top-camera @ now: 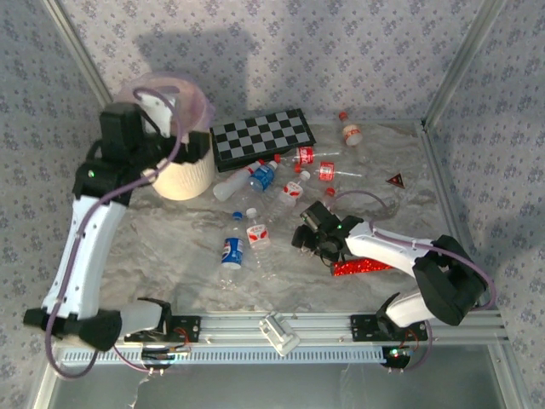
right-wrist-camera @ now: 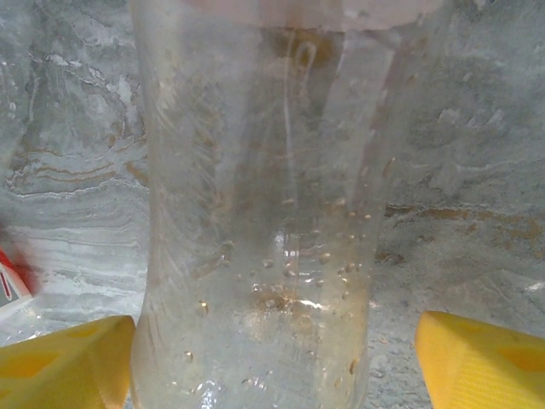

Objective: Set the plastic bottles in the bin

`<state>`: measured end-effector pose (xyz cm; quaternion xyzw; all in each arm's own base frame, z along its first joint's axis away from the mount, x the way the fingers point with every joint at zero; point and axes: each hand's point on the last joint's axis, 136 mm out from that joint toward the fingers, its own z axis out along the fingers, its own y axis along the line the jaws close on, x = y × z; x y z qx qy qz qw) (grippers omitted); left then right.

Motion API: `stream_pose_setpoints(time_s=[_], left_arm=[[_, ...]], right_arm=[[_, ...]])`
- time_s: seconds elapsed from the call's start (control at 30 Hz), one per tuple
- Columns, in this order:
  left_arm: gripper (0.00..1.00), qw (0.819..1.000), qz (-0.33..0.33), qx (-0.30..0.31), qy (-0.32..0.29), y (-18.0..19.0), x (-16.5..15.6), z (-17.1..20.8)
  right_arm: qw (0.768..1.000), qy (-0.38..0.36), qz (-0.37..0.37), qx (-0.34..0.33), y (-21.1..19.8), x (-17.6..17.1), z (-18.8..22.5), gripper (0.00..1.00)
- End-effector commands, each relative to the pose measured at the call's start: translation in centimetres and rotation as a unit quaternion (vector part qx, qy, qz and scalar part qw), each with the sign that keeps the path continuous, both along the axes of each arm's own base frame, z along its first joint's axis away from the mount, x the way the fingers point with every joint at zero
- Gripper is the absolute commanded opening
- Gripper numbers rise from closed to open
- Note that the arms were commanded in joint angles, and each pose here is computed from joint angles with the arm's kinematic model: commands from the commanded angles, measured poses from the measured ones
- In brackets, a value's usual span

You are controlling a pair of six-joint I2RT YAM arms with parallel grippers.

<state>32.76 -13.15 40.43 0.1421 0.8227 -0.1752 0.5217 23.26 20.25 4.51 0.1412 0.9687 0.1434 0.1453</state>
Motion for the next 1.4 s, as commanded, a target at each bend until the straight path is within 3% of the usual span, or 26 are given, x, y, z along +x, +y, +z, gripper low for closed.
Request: stream_pose_setpoints(time_s=[0.0,0.07,0.17,0.4,0.47,0.53,0.7,0.87,1.1,1.23,1.37], left_arm=[[1.00,0.996,-0.035,-0.084,-0.012,-3.1,-2.4,0.8],[1.00,0.992,-0.055,-0.110,-0.002,-4.7,-3.7,-0.2],[1.00,0.988,-0.080,-0.131,0.020,-6.8,-4.6,-2.3],[1.00,0.972,-0.107,-0.198,0.071,-11.1,-4.2,-6.4],[1.00,0.959,-0.130,-0.235,0.095,-12.8,-4.0,-7.6],[1.00,0.953,-0.142,-0.243,0.115,-14.2,-3.9,-9.0],[1.00,0.944,-0.153,-0.259,0.134,-16.4,-3.7,-10.7],[1.00,0.919,-0.178,-0.307,0.168,-18.6,-3.5,-11.6],[1.00,0.924,-0.187,-0.265,0.201,-21.5,-4.5,-14.3],[1.00,0.912,-0.213,-0.274,0.216,-23.6,-5.2,-14.7],[0.99,0.913,-0.221,-0.264,0.220,-24.8,-5.5,-15.1]], right_arm=[[1.000,-0.003,0.005,-0.026,-0.7,0.2,0.2,0.81],[1.000,-0.009,0.010,-0.027,-0.7,0.3,0.6,0.73],[0.999,-0.018,0.016,-0.028,-0.7,0.5,1.2,0.51],[0.997,-0.051,0.044,-0.041,-1.3,0.5,4.9,0.47],[0.993,-0.089,0.066,-0.028,-1.0,0.9,6.2,0.31],[0.987,-0.133,0.091,-0.010,-0.7,1.4,7.5,0.14],[0.945,-0.247,0.214,0.025,1.2,1.3,11.0,0.00],[0.909,-0.318,0.267,0.043,1.8,0.6,13.2,0.00],[0.891,-0.333,0.291,0.105,3.0,0.3,14.6,0.00],[0.885,-0.337,0.301,0.116,3.7,0.4,15.0,0.00],[0.879,-0.346,0.302,0.130,4.5,0.5,15.4,0.00]])
